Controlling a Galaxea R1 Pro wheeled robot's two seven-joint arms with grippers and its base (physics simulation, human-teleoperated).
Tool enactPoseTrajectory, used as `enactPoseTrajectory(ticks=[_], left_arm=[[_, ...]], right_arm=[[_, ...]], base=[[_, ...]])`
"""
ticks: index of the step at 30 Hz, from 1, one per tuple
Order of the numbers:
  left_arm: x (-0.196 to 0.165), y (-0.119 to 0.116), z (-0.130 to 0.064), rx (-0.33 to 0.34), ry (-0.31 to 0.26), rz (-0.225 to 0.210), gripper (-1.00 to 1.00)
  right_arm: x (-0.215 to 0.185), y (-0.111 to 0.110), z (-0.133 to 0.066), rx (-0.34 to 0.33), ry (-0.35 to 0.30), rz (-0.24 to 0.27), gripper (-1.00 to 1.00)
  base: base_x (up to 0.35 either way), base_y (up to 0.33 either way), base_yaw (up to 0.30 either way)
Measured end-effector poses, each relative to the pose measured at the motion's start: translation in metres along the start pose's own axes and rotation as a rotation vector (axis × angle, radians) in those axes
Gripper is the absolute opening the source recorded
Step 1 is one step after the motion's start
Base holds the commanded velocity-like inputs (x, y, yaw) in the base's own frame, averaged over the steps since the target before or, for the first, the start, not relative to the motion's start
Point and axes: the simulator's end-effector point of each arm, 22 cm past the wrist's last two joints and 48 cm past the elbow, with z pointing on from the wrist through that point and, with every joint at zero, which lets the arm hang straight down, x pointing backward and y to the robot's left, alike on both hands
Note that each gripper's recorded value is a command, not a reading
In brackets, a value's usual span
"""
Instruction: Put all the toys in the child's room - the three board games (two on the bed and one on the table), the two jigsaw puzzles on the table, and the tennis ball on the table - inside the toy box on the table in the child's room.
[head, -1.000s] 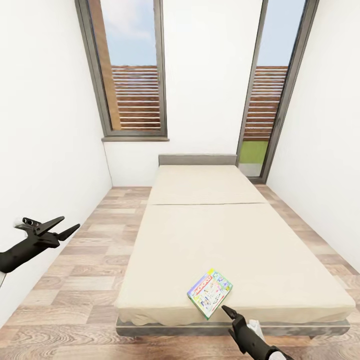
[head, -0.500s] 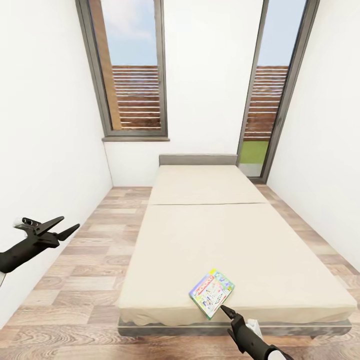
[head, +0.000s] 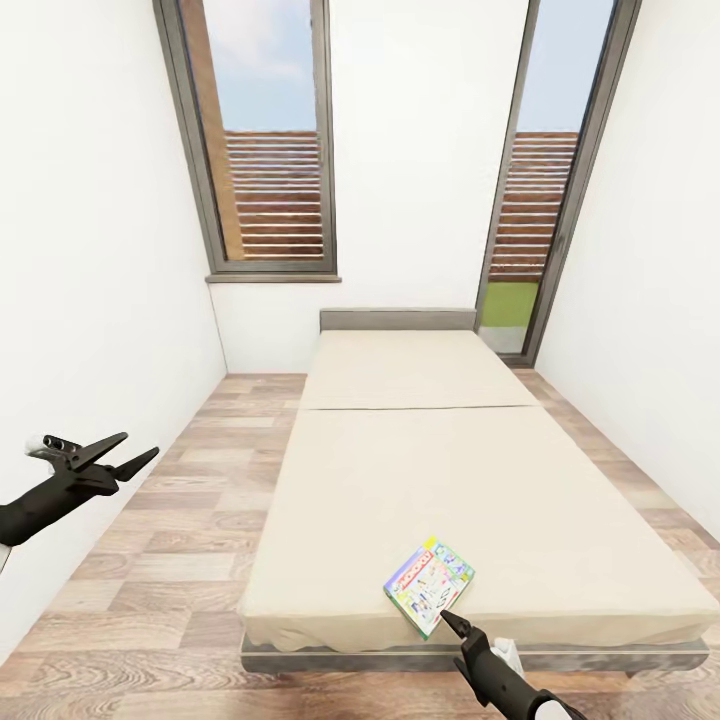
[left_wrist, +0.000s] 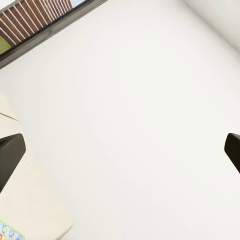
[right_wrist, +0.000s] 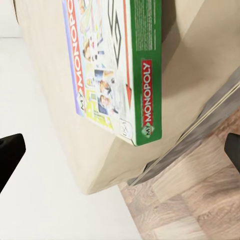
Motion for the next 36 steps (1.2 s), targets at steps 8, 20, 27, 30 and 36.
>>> enactPoseTrajectory(ticks=[8, 20, 27, 30, 36], left_arm=[[0.000, 0.000, 0.000, 0.001, 0.000, 0.003, 1.00], [0.000, 0.000, 0.001, 0.003, -0.001, 0.006, 1.00], [0.004, 0.005, -0.002, 0.003, 0.000, 0.007, 1.00], [0.007, 0.009, -0.004, 0.004, 0.000, 0.008, 1.00], [0.014, 0.018, -0.008, 0.004, 0.000, 0.007, 1.00]], right_arm=[[0.000, 0.000, 0.000, 0.001, 0.000, -0.001, 1.00], [0.000, 0.000, 0.000, 0.001, 0.000, -0.001, 1.00], [0.000, -0.007, 0.003, 0.001, 0.000, -0.002, 1.00], [0.000, -0.012, 0.005, 0.001, 0.000, -0.002, 1.00], [0.001, -0.023, 0.010, 0.001, 0.000, -0.003, 1.00]], base=[[0.090, 0.045, 0.000], [0.017, 0.009, 0.000], [0.000, 0.000, 0.000], [0.000, 0.000, 0.000], [0.000, 0.000, 0.000]])
